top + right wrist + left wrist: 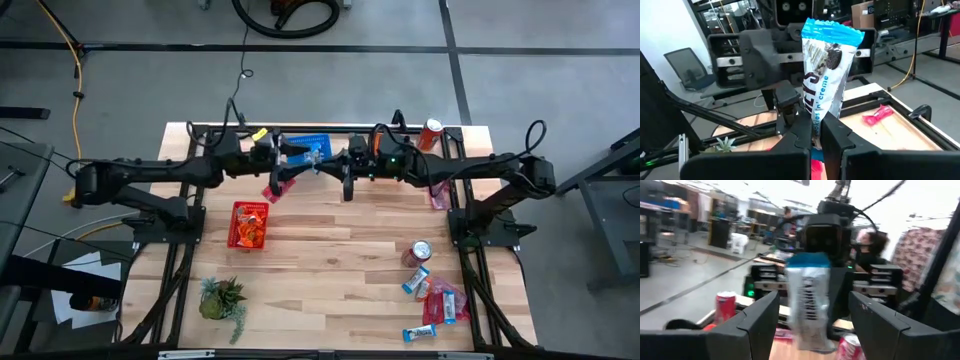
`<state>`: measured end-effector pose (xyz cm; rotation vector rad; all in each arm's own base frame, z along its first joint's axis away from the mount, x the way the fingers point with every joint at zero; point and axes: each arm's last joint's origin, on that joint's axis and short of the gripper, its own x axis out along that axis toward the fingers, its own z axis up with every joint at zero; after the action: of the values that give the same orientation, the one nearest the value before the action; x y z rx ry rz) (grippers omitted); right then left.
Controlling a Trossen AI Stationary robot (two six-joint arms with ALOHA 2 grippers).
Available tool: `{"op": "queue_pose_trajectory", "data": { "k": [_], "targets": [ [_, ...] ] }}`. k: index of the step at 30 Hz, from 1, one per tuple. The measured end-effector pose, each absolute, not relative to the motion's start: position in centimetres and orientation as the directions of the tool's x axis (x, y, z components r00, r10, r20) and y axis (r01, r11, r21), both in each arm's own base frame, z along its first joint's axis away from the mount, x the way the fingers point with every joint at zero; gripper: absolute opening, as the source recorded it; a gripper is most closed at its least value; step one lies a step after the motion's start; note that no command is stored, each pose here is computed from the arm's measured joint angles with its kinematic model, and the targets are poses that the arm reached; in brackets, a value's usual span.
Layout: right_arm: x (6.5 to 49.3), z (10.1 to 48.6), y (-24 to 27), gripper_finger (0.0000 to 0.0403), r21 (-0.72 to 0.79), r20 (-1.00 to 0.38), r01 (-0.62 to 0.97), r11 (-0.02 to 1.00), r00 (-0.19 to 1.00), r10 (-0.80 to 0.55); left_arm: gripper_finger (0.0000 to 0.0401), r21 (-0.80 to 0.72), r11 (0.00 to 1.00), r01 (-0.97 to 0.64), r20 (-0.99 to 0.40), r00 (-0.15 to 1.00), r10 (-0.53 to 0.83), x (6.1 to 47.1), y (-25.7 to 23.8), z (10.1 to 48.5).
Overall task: Sort candy
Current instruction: Put the white candy pack into the blue basket
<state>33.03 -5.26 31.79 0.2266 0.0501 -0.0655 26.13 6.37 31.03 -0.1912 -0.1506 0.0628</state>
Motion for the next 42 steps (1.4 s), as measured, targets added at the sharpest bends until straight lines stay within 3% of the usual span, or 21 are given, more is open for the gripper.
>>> {"op": "queue_pose_trajectory", "data": {
  "k": [8,11,14,17,19,27,32,36,42],
  "targets": [
    [33.1,31.5,-4.9,0.0005,0.231,-0.088,0.06,0.971,0.995,-0.041,0.0225,-0.191,0.981,-0.014,0.142,0.989,0.042,27.2,6.2,30.2],
    [33.1,31.4,-4.9,0.0005,0.232,-0.097,0.059,0.971,0.995,-0.038,0.0208,-0.188,0.982,-0.012,0.153,0.987,0.042,27.2,6.2,30.3],
    [33.1,31.4,-4.8,0.0005,0.233,-0.097,0.059,0.971,0.995,-0.038,0.0153,-0.188,0.982,-0.011,0.147,0.988,0.039,27.2,6.2,30.2],
    [33.1,31.4,-4.9,0.0012,0.226,-0.097,0.063,0.972,0.994,-0.042,0.006,-0.173,0.985,-0.013,0.146,0.988,0.039,27.2,6.2,30.2],
    [33.1,31.4,-4.9,0.0027,0.227,-0.098,0.064,0.972,0.994,-0.043,0.002,-0.191,0.981,-0.019,0.141,0.989,0.047,27.2,6.3,30.2],
    [31.6,32.1,-5.2,0.0134,0.203,-0.149,0.16,0.966,0.98,-0.131,0.0004,-0.209,0.975,-0.071,0.06,0.995,0.085,26.3,7.2,30.0],
    [27.5,33.4,-6.1,0.0192,0.153,-0.299,0.319,0.935,0.917,-0.264,0.0001,-0.19,0.96,-0.206,-0.073,0.978,0.195,23.1,8.8,30.5],
    [24.4,34.2,-6.0,0.0207,0.175,-0.383,0.399,0.9,0.87,-0.312,0.0001,-0.2,0.921,-0.335,-0.167,0.938,0.304,20.9,10.0,30.5],
    [21.9,35.0,-5.7,0.0209,0.184,-0.408,0.485,0.855,0.829,-0.383,0.0001,-0.256,0.906,-0.337,-0.242,0.93,0.277,22.5,11.9,30.5]
  ]
}}
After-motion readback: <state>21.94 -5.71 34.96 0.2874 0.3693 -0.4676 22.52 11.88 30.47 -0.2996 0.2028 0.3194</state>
